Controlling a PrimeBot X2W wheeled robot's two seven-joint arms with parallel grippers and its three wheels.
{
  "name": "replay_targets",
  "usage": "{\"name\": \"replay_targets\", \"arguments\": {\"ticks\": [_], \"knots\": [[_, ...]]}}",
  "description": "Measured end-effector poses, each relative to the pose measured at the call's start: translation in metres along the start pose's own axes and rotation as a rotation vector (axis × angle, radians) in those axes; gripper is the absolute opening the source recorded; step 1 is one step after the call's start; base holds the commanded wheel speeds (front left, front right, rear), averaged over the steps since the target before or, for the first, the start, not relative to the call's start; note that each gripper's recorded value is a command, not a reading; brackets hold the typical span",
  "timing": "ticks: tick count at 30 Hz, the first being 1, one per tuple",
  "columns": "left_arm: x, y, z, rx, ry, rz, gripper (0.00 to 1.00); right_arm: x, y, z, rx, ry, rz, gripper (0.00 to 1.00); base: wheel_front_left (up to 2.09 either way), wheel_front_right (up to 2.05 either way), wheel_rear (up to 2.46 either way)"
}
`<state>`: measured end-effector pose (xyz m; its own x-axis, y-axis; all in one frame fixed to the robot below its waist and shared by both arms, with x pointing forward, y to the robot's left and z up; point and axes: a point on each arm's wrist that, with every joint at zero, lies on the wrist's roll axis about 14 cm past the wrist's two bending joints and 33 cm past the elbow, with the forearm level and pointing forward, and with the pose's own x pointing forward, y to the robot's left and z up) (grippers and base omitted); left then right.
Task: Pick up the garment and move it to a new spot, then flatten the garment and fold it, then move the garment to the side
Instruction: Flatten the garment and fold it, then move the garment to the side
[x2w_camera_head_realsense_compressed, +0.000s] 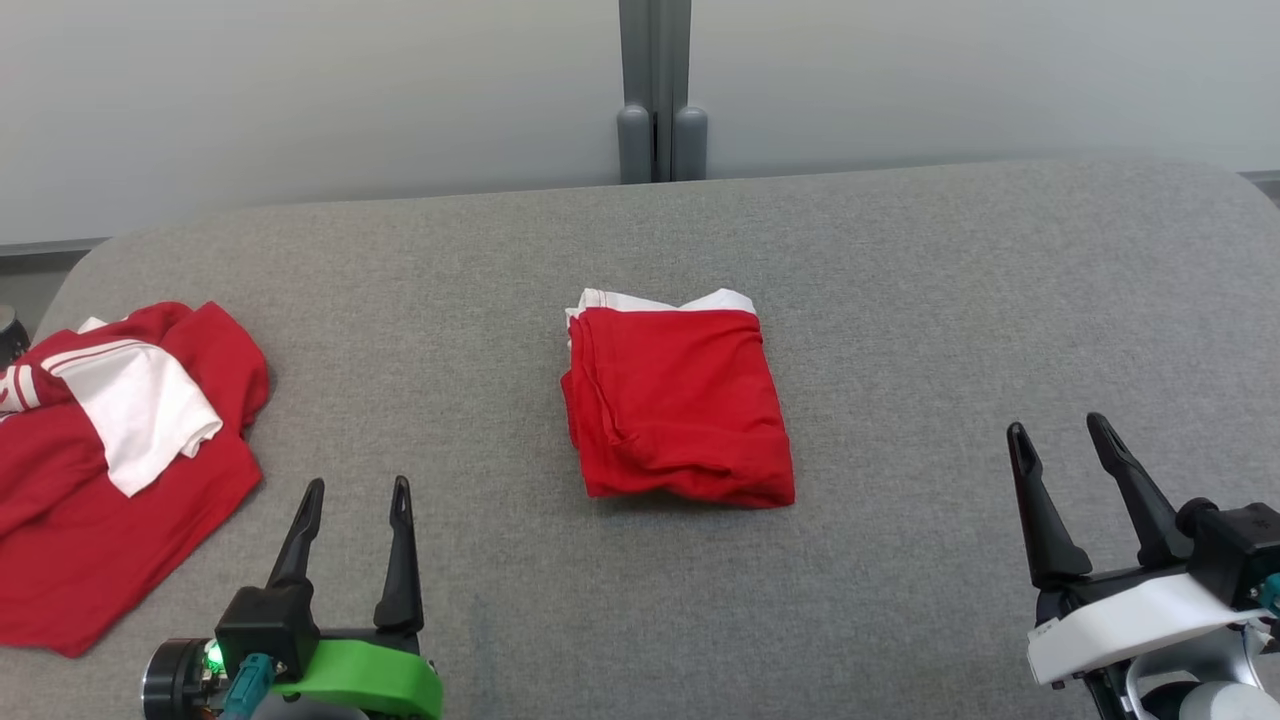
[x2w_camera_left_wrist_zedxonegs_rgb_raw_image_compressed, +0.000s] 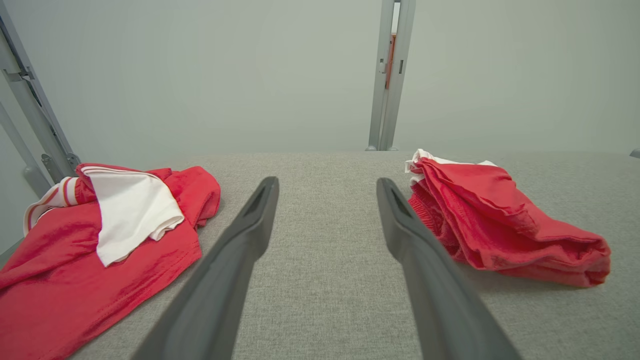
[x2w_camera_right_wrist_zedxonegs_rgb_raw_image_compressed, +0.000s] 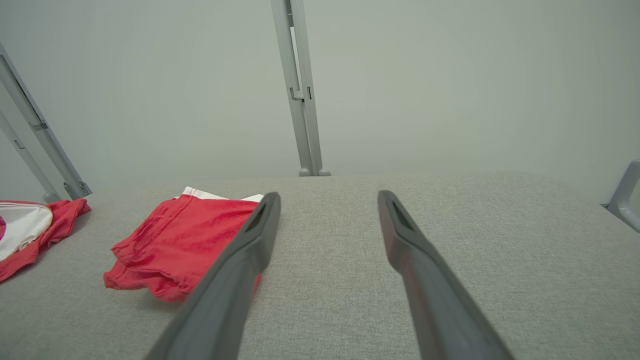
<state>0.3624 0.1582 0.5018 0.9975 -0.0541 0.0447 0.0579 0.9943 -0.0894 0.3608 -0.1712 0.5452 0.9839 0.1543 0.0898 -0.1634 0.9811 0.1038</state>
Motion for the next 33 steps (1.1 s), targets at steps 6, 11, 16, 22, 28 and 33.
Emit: {"name": "replay_targets", "arguments": {"ticks": [6, 11, 16, 22, 28, 33], "knots": [[0.0, 0.0, -0.001, 0.003, 0.002, -0.001, 1.0, -0.001, -0.001, 0.001, 0.002, -0.003, -0.006, 1.0, 0.0, 0.0, 0.0], [0.001, 0.001, -0.001, 0.001, 0.004, 0.004, 1.0, 0.0, -0.001, 0.0, 0.0, 0.002, -0.009, 1.0, 0.0, 0.0, 0.0], [0.0, 0.003, -0.002, 0.003, 0.008, 0.008, 1.0, 0.0, 0.0, 0.0, 0.002, 0.006, -0.01, 1.0, 0.0, 0.0, 0.0], [0.003, 0.005, -0.003, 0.008, 0.009, 0.01, 1.0, 0.004, -0.001, -0.005, -0.002, 0.021, -0.008, 1.0, 0.0, 0.0, 0.0], [0.02, 0.007, 0.008, 0.01, -0.03, 0.011, 1.0, 0.019, 0.0, -0.021, -0.016, 0.078, 0.018, 1.0, 0.0, 0.0, 0.0], [0.043, 0.007, 0.017, 0.005, -0.072, 0.004, 1.0, 0.049, 0.01, -0.047, -0.015, 0.152, 0.084, 1.0, 0.0, 0.0, 0.0]]}}
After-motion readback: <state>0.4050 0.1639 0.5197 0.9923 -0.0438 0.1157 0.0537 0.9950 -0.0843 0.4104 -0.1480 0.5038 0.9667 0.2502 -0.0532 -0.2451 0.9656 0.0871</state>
